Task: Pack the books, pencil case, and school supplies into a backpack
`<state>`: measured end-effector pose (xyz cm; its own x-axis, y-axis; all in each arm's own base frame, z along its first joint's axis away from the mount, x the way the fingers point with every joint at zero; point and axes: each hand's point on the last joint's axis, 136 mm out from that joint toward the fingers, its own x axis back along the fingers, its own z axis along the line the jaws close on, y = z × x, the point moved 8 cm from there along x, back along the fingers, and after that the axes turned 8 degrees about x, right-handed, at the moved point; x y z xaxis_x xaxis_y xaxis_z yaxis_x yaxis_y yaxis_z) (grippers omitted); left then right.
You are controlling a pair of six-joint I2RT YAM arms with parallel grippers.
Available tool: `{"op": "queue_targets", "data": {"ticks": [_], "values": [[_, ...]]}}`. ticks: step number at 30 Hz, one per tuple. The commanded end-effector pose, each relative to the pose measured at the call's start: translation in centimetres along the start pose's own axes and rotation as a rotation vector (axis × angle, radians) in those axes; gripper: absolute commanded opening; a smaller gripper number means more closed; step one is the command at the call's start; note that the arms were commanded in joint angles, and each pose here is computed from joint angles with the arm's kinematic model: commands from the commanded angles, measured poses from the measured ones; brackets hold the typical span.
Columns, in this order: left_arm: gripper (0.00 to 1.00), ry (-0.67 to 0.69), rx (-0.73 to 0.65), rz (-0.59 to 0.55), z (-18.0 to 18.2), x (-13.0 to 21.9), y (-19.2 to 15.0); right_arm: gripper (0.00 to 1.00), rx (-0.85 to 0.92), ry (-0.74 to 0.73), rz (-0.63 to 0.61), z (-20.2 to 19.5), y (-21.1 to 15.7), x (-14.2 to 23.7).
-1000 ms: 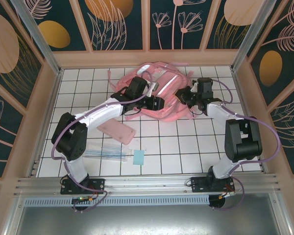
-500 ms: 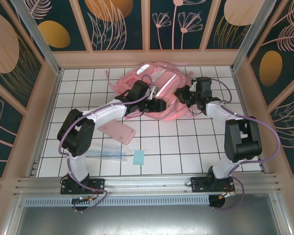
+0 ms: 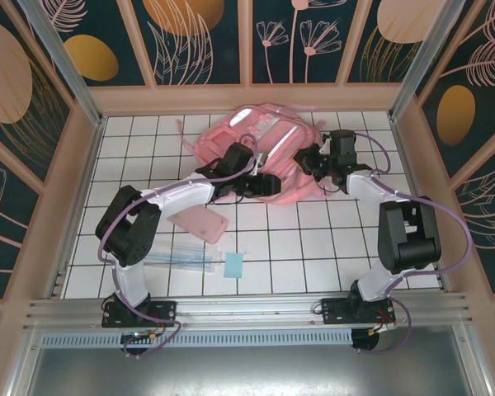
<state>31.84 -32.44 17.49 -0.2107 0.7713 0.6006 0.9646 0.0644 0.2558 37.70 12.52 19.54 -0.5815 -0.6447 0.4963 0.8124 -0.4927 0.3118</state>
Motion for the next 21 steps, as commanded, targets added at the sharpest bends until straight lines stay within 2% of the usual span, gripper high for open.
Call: {"op": "queue_targets", "data": {"ticks": [1, 6, 13, 21], "values": [[0.59, -0.015, 0.017, -0.023, -0.1, -0.7, -0.1, 0.0, 0.089, 0.142, -0.086, 4.0, 1.3, 1.3], [0.56, -0.072, -0.005, -0.155, -1.2, -1.2, 2.0, 0.0, 0.072, 0.157, -0.08, 3.8, 0.6, 1.7], [0.5, -0.219, 0.008, -0.173, -3.4, -1.5, 3.0, 0.0, 0.037, 0.171, -0.059, 3.0, -0.5, 1.6], [0.47, -0.334, 0.012, -0.207, -5.9, 0.6, 3.1, 0.0, 0.023, 0.161, -0.076, 2.6, -1.0, 1.9]]}}
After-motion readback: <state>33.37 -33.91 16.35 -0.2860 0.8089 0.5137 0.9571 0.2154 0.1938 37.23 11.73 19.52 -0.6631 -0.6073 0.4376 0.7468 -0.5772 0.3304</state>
